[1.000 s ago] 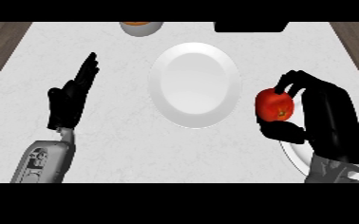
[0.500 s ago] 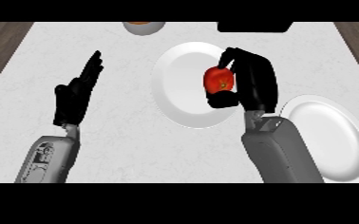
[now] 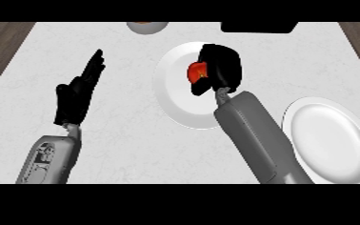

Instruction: Pick the tomato from the plate and place it in the plate

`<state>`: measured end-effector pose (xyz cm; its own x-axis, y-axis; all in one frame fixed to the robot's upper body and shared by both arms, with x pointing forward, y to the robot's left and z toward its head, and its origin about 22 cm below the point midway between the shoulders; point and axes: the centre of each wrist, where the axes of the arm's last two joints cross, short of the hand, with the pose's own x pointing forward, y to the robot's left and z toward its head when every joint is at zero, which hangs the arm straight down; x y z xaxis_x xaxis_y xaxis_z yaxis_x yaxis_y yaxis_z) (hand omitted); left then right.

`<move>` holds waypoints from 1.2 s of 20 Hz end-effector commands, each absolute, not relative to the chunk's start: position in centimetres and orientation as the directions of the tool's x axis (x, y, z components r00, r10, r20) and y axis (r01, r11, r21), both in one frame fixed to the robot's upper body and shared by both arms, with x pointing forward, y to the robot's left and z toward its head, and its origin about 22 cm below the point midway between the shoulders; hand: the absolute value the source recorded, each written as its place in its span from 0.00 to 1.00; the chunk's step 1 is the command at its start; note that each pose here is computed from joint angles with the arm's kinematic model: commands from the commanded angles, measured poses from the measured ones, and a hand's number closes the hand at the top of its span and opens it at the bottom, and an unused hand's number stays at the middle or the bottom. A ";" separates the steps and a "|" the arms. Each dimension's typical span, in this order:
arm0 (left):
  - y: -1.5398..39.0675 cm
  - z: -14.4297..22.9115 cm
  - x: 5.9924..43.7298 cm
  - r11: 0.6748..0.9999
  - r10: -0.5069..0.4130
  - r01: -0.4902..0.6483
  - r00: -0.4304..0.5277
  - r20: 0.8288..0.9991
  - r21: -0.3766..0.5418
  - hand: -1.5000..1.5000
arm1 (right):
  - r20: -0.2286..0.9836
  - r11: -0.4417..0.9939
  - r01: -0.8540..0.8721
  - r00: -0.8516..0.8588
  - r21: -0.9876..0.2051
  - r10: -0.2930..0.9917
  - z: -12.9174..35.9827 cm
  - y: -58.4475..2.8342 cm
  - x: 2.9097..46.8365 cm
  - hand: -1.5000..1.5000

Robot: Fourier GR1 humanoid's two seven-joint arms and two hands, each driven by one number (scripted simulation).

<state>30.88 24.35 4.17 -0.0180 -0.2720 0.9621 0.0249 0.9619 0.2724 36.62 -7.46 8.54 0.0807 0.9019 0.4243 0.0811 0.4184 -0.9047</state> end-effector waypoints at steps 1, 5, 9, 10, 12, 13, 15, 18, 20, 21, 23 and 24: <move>25.3 5.4 30.5 0.958 -0.283 0.048 -0.023 0.959 0.284 0.50 | 0.472 0.478 0.016 0.190 -0.878 0.861 6.9 -7.4 38.5 0.00; 23.5 4.4 31.2 0.958 -0.281 0.052 -0.029 0.959 0.282 0.50 | 0.552 0.557 0.035 0.193 -0.830 0.811 4.5 -7.6 39.4 0.00; 23.6 4.6 31.7 0.959 -0.279 0.042 -0.040 0.959 0.281 0.50 | 0.606 0.605 0.065 0.173 -0.793 0.776 2.3 -7.6 38.9 0.00; 24.6 4.7 32.0 0.962 -0.272 0.029 -0.018 0.962 0.273 0.50 | 0.652 0.652 0.051 0.137 -0.756 0.746 2.8 -7.8 39.2 0.00; 25.6 3.9 30.2 0.960 -0.275 0.047 -0.031 0.961 0.276 0.50 | 0.728 0.720 0.105 0.104 -0.686 0.678 3.4 -7.8 39.2 0.00; 22.8 3.6 31.1 0.963 -0.263 0.054 -0.025 0.964 0.264 0.50 | 0.774 0.765 0.120 0.068 -0.632 0.629 4.1 -7.2 38.5 0.00; 24.4 3.8 30.8 0.963 -0.267 0.040 -0.015 0.964 0.267 0.50 | 0.831 0.811 0.201 0.030 -0.550 0.556 5.0 -8.0 38.8 0.00; 25.4 4.0 30.1 0.966 -0.259 0.014 0.016 0.966 0.259 0.50 | 0.876 0.831 0.300 0.032 -0.468 0.481 5.6 -8.8 38.7 0.00; 26.0 4.6 31.3 0.963 -0.270 -0.006 -0.008 0.963 0.270 0.50 | 0.905 0.842 0.353 0.032 -0.408 0.424 5.2 -10.3 38.7 0.00; 25.5 4.4 31.3 0.962 -0.271 -0.020 0.015 0.963 0.271 0.50 | 0.909 0.838 0.377 0.030 -0.396 0.416 5.1 -11.6 38.2 0.00; 27.3 4.5 30.3 0.960 -0.279 -0.004 0.008 0.960 0.279 0.50 | 0.913 0.817 0.428 0.055 -0.387 0.404 4.8 -13.4 37.7 0.00; 25.6 5.2 30.4 0.964 -0.266 -0.025 0.002 0.964 0.266 0.50 | 0.928 0.828 0.438 0.042 -0.350 0.371 6.0 -14.0 37.2 0.00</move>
